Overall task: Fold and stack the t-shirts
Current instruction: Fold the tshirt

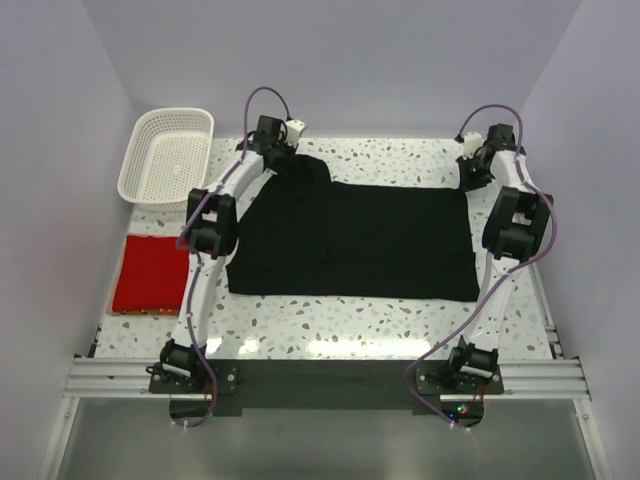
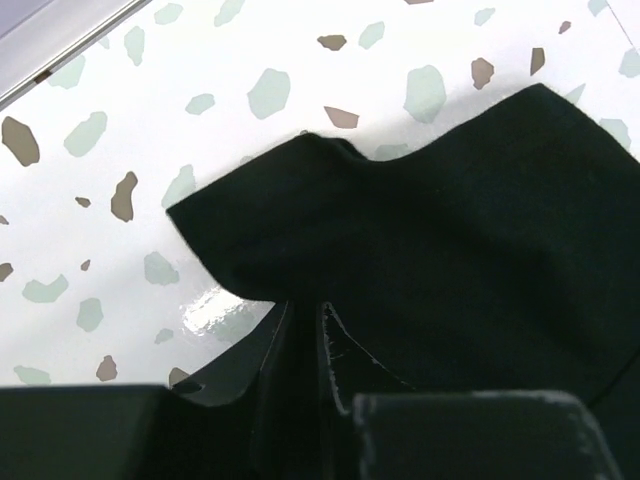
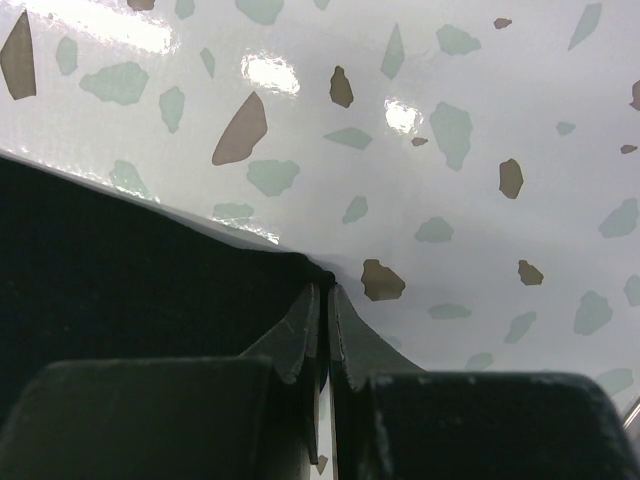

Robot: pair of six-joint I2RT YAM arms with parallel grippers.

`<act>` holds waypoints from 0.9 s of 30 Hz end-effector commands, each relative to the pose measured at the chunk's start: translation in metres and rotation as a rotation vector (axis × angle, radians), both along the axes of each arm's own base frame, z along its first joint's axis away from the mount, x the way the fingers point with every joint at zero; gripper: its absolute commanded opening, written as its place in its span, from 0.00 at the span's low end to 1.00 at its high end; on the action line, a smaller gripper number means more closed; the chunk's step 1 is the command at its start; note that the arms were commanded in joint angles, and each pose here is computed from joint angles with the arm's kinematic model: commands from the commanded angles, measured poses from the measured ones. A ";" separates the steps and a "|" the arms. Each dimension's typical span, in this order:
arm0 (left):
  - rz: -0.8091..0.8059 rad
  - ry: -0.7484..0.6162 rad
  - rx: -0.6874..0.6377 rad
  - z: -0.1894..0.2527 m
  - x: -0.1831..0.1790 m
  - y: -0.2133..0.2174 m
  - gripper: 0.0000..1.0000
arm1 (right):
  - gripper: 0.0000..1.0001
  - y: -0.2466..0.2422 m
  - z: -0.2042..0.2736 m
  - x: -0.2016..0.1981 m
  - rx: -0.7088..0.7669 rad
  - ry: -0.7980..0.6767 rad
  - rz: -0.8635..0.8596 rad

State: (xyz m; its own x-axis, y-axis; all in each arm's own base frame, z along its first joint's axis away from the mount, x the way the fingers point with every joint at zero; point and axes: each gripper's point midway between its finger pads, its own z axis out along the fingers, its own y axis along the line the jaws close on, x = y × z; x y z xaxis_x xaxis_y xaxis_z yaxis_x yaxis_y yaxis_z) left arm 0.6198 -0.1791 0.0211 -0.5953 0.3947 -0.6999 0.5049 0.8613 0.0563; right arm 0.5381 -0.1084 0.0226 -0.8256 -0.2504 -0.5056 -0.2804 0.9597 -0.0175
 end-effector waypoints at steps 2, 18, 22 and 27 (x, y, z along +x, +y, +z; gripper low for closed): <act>0.000 0.155 0.097 -0.052 -0.028 0.022 0.13 | 0.00 -0.009 -0.027 -0.012 -0.039 0.078 -0.013; -0.011 -0.353 -0.082 0.084 0.046 0.007 0.00 | 0.00 -0.005 0.004 -0.005 -0.001 0.006 0.000; -0.034 -0.390 -0.100 0.100 0.035 0.007 0.00 | 0.00 -0.006 0.022 -0.003 0.011 -0.035 -0.001; -0.059 -0.476 -0.114 0.132 0.024 0.014 0.00 | 0.00 -0.004 0.038 -0.007 0.028 -0.058 0.018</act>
